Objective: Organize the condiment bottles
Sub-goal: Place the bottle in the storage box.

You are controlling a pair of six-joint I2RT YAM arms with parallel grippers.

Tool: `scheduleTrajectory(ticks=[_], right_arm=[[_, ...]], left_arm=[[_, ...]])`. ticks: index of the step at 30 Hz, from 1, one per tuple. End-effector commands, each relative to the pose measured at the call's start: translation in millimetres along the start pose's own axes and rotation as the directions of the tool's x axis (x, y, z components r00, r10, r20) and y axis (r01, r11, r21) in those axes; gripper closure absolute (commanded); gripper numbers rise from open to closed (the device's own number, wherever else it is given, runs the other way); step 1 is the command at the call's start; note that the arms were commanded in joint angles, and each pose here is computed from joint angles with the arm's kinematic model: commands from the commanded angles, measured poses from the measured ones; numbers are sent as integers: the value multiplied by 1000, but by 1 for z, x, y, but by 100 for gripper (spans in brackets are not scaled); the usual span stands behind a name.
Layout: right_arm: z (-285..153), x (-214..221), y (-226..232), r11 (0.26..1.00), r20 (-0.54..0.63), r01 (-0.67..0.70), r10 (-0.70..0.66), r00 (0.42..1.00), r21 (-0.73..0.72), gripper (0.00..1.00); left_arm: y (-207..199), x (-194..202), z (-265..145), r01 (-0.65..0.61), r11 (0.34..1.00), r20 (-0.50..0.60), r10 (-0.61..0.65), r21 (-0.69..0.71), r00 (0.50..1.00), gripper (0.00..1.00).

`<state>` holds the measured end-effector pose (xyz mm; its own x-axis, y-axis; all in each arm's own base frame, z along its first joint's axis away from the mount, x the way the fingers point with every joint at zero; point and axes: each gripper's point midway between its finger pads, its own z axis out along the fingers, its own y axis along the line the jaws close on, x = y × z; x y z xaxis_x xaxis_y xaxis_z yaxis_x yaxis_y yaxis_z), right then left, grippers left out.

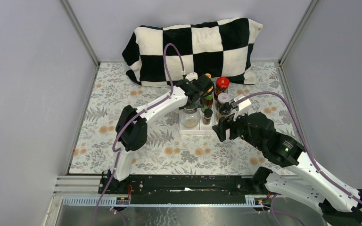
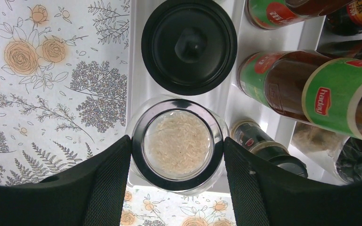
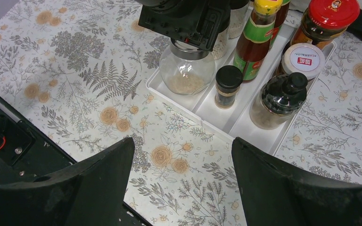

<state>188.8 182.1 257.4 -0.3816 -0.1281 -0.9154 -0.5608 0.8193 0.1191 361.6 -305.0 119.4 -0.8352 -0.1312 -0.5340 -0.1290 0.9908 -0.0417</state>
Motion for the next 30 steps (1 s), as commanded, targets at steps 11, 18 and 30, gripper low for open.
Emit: scheduleTrajectory(ticks=[11, 18, 30], right_arm=[[-5, -13, 3, 1000, 35, -5, 5, 999, -11, 17], [-5, -13, 4, 1000, 39, -5, 6, 999, -14, 17], [-1, -8, 7, 1000, 24, -11, 11, 1000, -28, 17]], left_arm=[[-31, -25, -25, 94, 988, 105, -107, 119, 989, 61], [-34, -20, -38, 82, 988, 120, -98, 135, 988, 61], [-19, 5, -38, 79, 988, 110, -94, 135, 990, 61]])
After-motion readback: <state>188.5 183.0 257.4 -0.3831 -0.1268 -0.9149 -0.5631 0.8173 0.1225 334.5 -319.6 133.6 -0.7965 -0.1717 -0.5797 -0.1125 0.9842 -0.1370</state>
